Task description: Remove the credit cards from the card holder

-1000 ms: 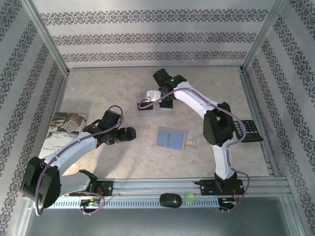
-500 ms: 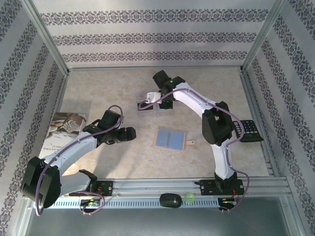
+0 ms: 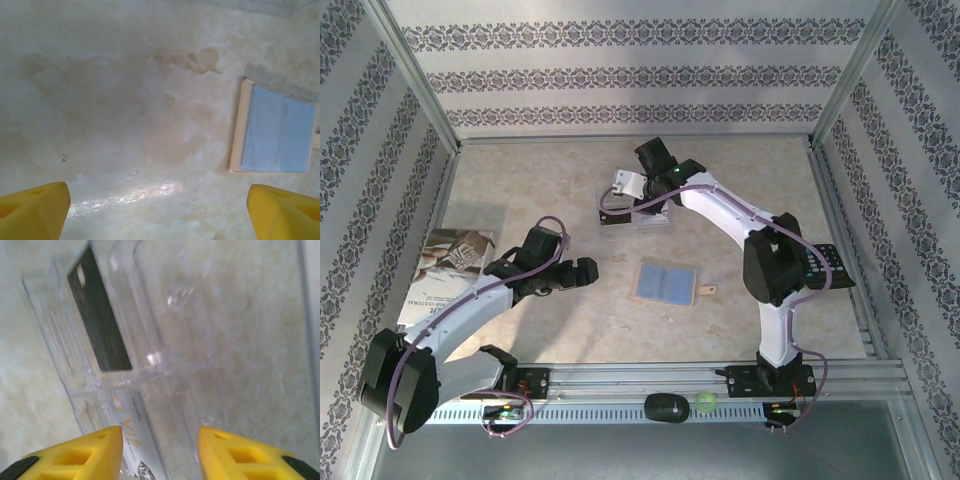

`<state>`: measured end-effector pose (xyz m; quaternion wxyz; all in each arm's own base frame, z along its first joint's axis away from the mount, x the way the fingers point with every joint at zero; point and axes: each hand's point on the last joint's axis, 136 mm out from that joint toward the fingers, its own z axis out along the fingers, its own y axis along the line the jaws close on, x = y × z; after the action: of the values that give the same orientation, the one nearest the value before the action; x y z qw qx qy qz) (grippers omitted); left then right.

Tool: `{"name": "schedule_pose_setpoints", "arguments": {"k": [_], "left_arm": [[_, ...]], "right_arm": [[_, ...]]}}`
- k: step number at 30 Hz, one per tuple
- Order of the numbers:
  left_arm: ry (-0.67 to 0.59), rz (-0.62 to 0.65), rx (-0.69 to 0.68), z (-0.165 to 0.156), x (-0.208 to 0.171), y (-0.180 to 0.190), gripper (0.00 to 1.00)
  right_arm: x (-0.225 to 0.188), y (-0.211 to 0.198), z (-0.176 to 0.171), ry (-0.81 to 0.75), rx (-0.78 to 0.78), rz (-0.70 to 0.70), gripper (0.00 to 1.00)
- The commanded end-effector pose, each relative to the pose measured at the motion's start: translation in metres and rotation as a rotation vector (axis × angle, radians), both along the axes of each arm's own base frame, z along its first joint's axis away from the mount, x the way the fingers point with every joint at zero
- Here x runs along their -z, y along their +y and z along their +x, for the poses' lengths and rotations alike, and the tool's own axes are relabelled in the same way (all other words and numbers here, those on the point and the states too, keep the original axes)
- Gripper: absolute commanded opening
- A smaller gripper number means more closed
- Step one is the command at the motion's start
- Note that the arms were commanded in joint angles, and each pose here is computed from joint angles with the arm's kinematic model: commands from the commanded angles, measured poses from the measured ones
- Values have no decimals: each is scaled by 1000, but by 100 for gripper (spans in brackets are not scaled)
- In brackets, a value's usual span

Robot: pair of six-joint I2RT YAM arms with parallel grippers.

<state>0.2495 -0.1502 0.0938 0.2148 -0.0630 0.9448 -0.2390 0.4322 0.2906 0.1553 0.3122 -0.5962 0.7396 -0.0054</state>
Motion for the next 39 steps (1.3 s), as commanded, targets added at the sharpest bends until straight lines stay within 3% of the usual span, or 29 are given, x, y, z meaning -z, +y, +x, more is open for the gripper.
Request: {"name": "schedule_pose_setpoints", "arguments": {"k": [1,4,7,16,23,39], "left_arm": [[-106,-51,-52,13,-18,3,94],[-162,-67,-64,16,-27,4,98],[-193,-75,-70,16,-33,6,100],[-255,-169,-55,11,-41,2,100],[-221,-145,-26,6,-31,1,88],[-194,-151,-34,-2,-21,3,88]], "right_arm": [[-63,27,-7,27,153,333,46],[-68,24,-11,141,363,472,47],[-43,19,-34,291,539,541,47],[61,-19,-142,419,839,282,49],[99,-17,-184,402,843,124,51],[137,-3,-194,437,784,4,52]]}}
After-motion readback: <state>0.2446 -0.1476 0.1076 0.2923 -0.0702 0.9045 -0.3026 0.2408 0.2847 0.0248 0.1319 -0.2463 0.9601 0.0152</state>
